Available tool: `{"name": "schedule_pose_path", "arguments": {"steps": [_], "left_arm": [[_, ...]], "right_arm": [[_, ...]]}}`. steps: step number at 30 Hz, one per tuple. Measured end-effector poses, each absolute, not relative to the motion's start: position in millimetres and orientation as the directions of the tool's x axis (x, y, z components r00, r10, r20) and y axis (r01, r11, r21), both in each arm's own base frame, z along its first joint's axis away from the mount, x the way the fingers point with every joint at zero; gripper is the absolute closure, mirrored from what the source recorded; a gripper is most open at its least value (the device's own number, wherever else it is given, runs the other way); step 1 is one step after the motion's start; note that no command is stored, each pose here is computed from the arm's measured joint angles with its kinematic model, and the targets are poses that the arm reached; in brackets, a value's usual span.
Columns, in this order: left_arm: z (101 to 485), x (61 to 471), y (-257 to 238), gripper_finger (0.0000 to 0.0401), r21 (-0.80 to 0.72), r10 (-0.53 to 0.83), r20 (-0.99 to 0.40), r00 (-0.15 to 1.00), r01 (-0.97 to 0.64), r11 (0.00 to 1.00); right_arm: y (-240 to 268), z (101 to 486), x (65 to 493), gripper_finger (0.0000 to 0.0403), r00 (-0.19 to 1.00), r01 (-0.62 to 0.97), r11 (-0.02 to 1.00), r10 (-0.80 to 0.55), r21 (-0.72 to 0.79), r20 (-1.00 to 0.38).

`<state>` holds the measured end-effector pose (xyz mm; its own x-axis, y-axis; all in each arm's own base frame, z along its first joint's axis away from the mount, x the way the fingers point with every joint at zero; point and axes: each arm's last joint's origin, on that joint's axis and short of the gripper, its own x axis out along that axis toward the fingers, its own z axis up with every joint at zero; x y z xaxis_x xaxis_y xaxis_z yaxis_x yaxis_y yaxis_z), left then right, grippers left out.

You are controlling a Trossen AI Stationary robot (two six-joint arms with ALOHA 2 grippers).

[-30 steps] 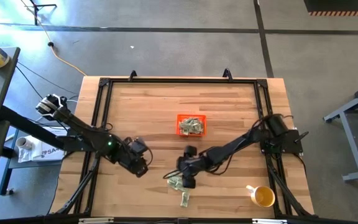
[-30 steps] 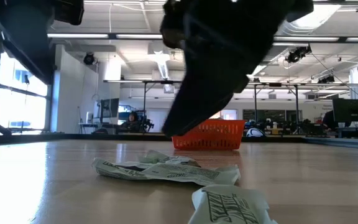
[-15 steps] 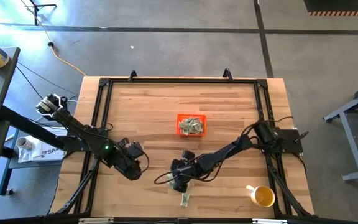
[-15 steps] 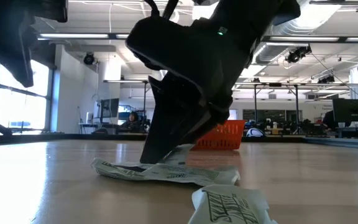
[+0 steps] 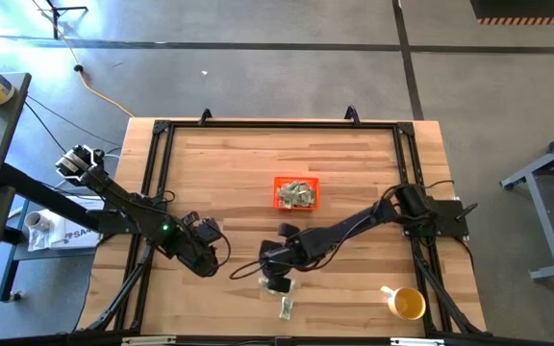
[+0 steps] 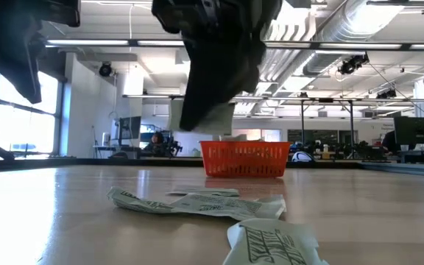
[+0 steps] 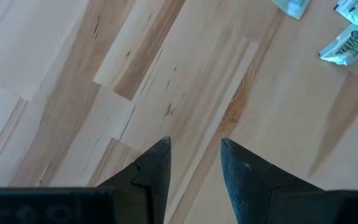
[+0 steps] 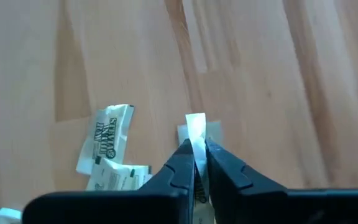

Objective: Pick and place Stevia / Truvia into bins
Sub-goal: Put the stevia packet into the orange bin

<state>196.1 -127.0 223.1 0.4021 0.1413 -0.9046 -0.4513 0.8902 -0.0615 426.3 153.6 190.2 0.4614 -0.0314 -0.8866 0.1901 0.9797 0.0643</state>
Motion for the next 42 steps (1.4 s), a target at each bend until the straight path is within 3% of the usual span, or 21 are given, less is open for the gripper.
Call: {"name": "schedule_pose_path", "arguments": {"steps": [5, 8, 11, 13, 17, 20, 24, 29, 34, 39, 42], "left_arm": [[223.6, 197.6, -127.9, 0.0227, -0.078, 0.134, -0.899, 0.417, -0.453, 0.888], [225.2, 201.7, -130.4, 0.0226, -0.121, 0.108, -0.883, 0.456, -0.445, 0.887], [227.3, 206.3, -133.5, 0.0226, -0.165, 0.078, -0.861, 0.502, -0.423, 0.891], [228.8, 208.8, -134.9, 0.0226, -0.188, 0.071, -0.845, 0.53, -0.419, 0.888], [230.3, 211.1, -134.9, 0.0226, -0.183, 0.101, -0.819, 0.565, -0.424, 0.887], [228.8, 213.3, -134.8, 0.0226, -0.147, 0.145, -0.801, 0.581, -0.426, 0.893], [220.3, 221.3, -139.7, 0.0226, -0.118, 0.162, -0.792, 0.589, -0.407, 0.906], [199.5, 244.8, -155.3, 0.0226, -0.088, 0.13, -0.757, 0.64, -0.297, 0.951], [175.8, 278.9, -157.8, 0.0226, -0.094, 0.103, -0.701, 0.705, -0.234, 0.968], [159.7, 309.8, -141.1, 0.022, -0.148, 0.047, -0.676, 0.736, -0.198, 0.969], [156.1, 318.7, -130.7, 0.019, -0.143, 0.031, -0.676, 0.736, -0.172, 0.975]], "right_arm": [[132.4, 212.5, 422.7, 0.0395, 0.354, 0.202, 0.971, -0.192, -0.126, -0.916], [99.0, 224.0, 414.8, 0.0392, 0.264, 0.209, 0.939, -0.324, -0.274, -0.909], [57.7, 239.5, 404.5, 0.0398, 0.247, 0.219, 0.924, -0.363, -0.313, -0.899], [29.1, 243.2, 393.1, 0.0396, 0.226, 0.219, 0.925, -0.356, -0.309, -0.907], [-13.3, 228.3, 376.5, 0.0373, 0.217, 0.21, 0.967, -0.193, -0.147, -0.957], [-24.9, 210.7, 369.7, 0.0344, 0.207, 0.194, 0.978, -0.112, -0.071, -0.972], [-29.8, 200.7, 366.8, 0.0287, 0.198, 0.192, 0.978, -0.117, -0.079, -0.973], [-29.9, 212.0, 363.7, 0.019, 0.159, 0.195, 0.975, -0.134, -0.102, -0.978], [-1.7, 237.4, 350.5, 0.0102, 0.234, 0.115, 0.977, -0.204, -0.181, -0.95], [26.5, 241.8, 305.7, 0.0052, 0.254, 0.148, 0.956, -0.286, -0.255, -0.924], [41.4, 237.4, 276.1, 0.0042, 0.27, 0.209, 0.951, -0.281, -0.229, -0.921]]}}
